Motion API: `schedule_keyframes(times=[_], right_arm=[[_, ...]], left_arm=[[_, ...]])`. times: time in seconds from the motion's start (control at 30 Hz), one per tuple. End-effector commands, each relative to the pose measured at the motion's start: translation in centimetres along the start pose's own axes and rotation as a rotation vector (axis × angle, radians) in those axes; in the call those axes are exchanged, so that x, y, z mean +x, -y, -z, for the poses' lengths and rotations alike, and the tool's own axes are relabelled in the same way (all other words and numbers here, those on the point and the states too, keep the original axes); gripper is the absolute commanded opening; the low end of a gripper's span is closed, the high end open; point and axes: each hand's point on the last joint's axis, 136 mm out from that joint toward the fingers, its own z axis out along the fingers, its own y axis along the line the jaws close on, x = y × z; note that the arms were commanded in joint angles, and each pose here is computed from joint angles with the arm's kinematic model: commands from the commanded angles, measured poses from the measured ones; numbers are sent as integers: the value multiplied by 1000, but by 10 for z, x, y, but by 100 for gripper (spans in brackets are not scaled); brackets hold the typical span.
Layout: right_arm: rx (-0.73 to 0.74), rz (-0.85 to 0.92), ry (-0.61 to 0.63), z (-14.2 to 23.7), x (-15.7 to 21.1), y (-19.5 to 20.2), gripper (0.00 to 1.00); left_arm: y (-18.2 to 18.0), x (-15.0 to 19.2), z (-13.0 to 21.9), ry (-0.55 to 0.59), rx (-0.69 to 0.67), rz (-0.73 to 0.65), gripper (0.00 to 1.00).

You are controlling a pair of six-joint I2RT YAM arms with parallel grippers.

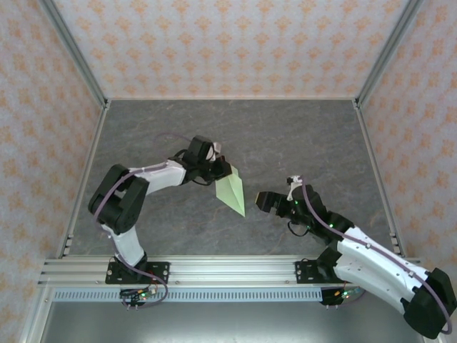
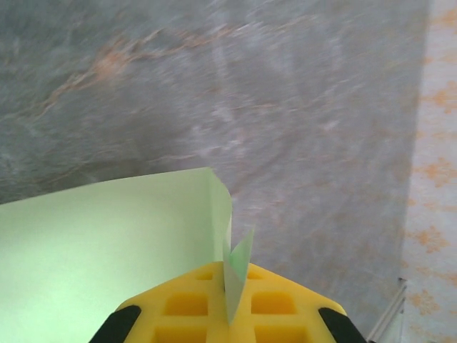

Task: Fold a paper plane with a square sheet of paper (fold left side to right side)
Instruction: Turn over the paper at the center of the table.

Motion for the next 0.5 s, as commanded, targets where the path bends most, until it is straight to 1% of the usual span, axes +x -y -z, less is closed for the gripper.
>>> schedule_keyframes(times=[0.0,0.1,0.23,0.3,0.47], right_arm=[[-264,-67,9,5,-11,-44,100],[-410,-69,32,13,-20,-71,100],[-573,-44,18,26,-26,-105,100],[-610,-51,13,27,-30,-114,100],[-629,-85,-15,17,-34,-122,100]], left_arm=[[43,-19,43,126,73,-84,4],[64,-23,69,174,114,-95,4],[91,-23,95,202,197,-94,4],[103,-22,105,211,248,-86,4],[131,-20,133,240,368,-83,4]])
